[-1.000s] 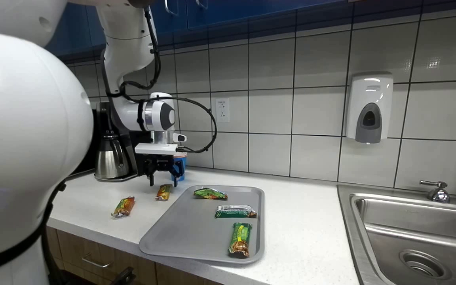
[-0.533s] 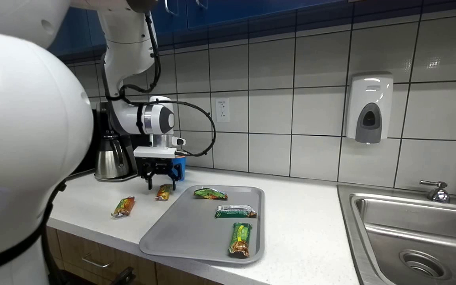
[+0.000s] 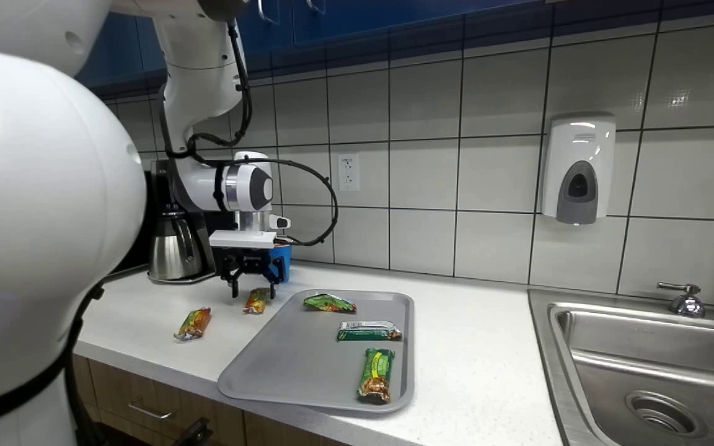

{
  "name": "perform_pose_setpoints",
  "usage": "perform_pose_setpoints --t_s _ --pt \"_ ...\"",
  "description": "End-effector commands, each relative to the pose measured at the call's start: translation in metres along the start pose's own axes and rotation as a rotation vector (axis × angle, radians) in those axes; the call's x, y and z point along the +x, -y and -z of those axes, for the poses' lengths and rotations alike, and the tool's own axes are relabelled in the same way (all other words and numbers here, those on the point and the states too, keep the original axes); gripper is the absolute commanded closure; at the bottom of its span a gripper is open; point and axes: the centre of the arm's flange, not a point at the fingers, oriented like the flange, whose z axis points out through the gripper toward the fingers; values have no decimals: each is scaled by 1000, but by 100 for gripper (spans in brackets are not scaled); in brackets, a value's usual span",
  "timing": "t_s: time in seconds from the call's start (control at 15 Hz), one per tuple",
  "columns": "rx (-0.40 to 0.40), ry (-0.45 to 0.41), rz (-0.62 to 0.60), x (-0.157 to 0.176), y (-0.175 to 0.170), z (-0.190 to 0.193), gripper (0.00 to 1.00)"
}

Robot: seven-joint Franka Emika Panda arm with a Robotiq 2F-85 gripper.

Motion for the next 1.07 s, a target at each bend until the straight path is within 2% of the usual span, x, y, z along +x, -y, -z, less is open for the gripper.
perform_pose_setpoints --t_s 0.0,1.0 --pt "0 1 0 0 0 0 0" --pt "0 -5 13 1 -1 -5 0"
